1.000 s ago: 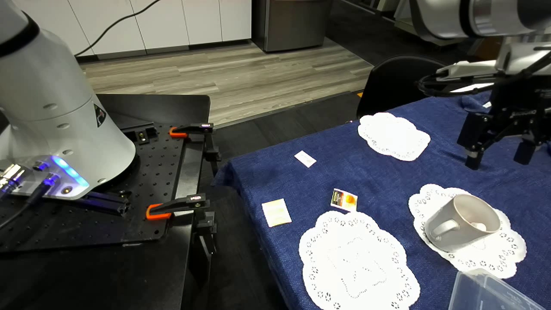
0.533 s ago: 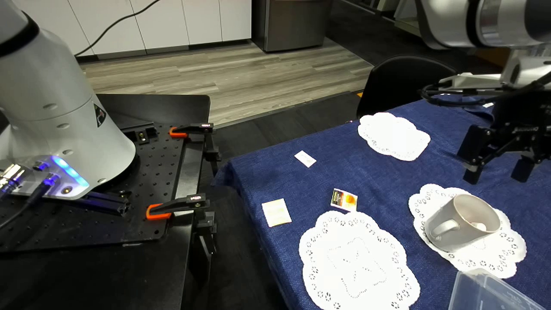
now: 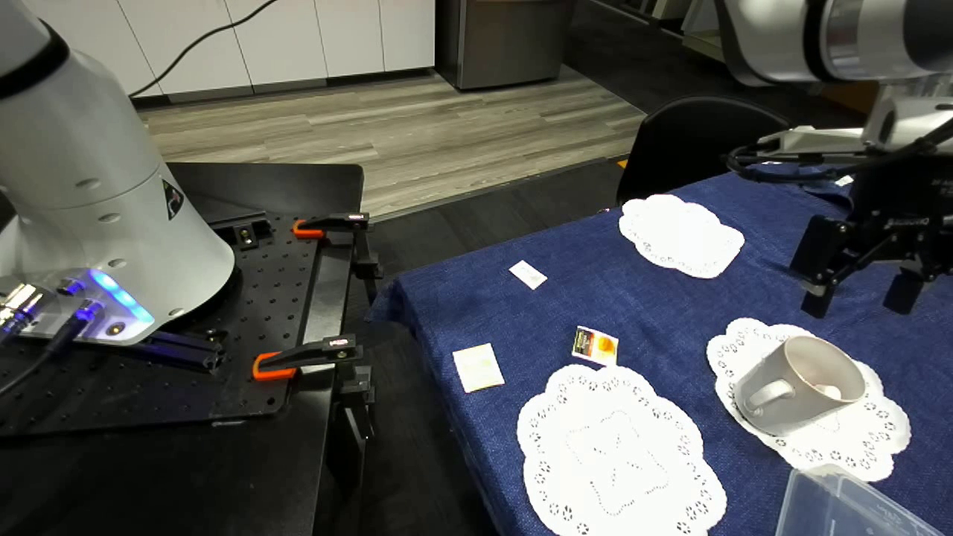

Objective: Remove the marker from the mug

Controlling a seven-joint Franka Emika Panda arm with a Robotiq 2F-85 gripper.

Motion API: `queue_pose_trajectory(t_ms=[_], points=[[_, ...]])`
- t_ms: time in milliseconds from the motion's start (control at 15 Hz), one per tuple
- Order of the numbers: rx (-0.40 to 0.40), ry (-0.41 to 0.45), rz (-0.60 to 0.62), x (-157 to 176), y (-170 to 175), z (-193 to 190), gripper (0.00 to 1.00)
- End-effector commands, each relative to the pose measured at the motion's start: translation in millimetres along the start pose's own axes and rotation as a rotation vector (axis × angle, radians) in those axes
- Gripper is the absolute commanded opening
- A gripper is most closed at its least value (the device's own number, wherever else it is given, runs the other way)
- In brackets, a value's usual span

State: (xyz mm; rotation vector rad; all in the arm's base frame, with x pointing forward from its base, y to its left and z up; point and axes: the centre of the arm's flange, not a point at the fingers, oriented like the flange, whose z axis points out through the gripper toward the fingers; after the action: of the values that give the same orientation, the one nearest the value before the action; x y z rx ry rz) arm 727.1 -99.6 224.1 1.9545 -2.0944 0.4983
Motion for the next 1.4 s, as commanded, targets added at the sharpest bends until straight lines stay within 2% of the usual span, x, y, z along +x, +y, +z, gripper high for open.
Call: queue_pose_trajectory(t_ms=[0, 67, 200, 267, 400, 467, 533, 1000, 1333], points=[[0.011, 0.018, 0.030, -4, -1, -4, 0.82], [0.012, 0.021, 0.035, -6, 0, -5, 0.74], [0.009, 0.023, 0.033, -8, 0, -4, 0.66], [0.007, 0.023, 0.033, -8, 0, -1, 0.57], [-0.001, 0.021, 0.030, -9, -1, 5, 0.55], [-0.005, 0.018, 0.027, -9, -1, 10, 0.50], [-0.009, 0.013, 0.022, -9, -2, 14, 0.54], [-0.032, 0.001, 0.024, -12, -10, 40, 0.55], [-0.036, -0.007, 0.034, -13, -21, 47, 0.34]])
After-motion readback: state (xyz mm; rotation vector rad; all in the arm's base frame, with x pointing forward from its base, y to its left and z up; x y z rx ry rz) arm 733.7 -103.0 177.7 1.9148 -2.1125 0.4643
